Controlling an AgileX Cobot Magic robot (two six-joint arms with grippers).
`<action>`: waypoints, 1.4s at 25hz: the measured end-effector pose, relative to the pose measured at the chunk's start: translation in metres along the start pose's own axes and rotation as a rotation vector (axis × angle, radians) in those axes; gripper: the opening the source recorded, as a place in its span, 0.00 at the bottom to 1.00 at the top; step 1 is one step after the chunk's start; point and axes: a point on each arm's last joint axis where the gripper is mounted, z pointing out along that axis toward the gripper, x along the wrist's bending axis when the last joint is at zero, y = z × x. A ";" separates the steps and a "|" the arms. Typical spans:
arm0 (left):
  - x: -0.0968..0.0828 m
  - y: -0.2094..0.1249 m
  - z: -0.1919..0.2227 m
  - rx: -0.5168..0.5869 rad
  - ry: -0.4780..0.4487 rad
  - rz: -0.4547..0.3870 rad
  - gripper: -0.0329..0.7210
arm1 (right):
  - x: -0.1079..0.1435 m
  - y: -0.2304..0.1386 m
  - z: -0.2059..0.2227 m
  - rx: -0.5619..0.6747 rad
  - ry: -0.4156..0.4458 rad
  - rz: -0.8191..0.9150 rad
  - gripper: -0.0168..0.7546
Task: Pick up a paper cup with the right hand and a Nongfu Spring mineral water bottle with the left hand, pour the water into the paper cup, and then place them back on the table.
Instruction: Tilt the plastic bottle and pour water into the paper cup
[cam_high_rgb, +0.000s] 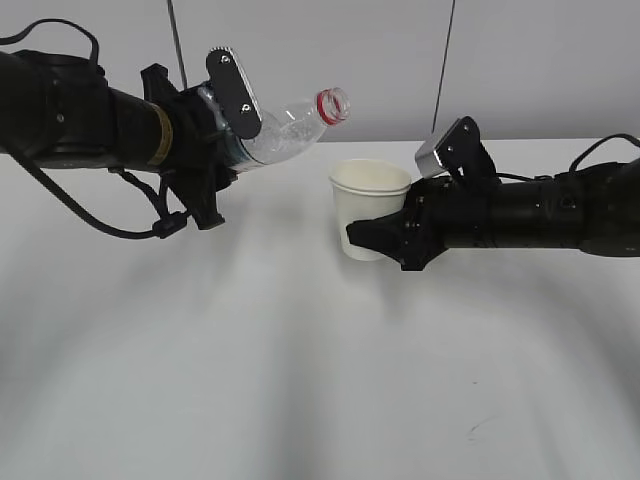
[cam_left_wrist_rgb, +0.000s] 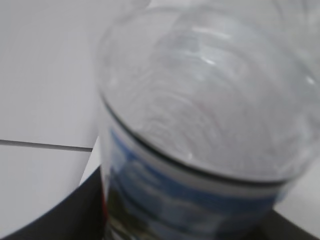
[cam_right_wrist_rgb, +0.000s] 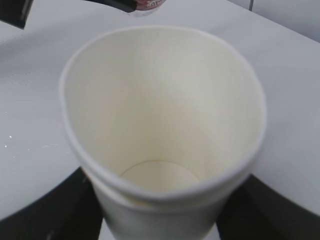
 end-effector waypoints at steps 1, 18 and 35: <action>0.000 0.000 0.000 0.004 0.003 0.009 0.52 | 0.000 0.001 0.001 -0.001 0.004 -0.001 0.59; 0.007 -0.007 -0.001 0.091 0.068 0.202 0.52 | 0.004 -0.006 0.015 0.058 0.084 -0.003 0.59; 0.008 -0.005 -0.001 0.086 0.089 0.314 0.52 | 0.011 -0.012 0.020 0.074 0.149 -0.003 0.59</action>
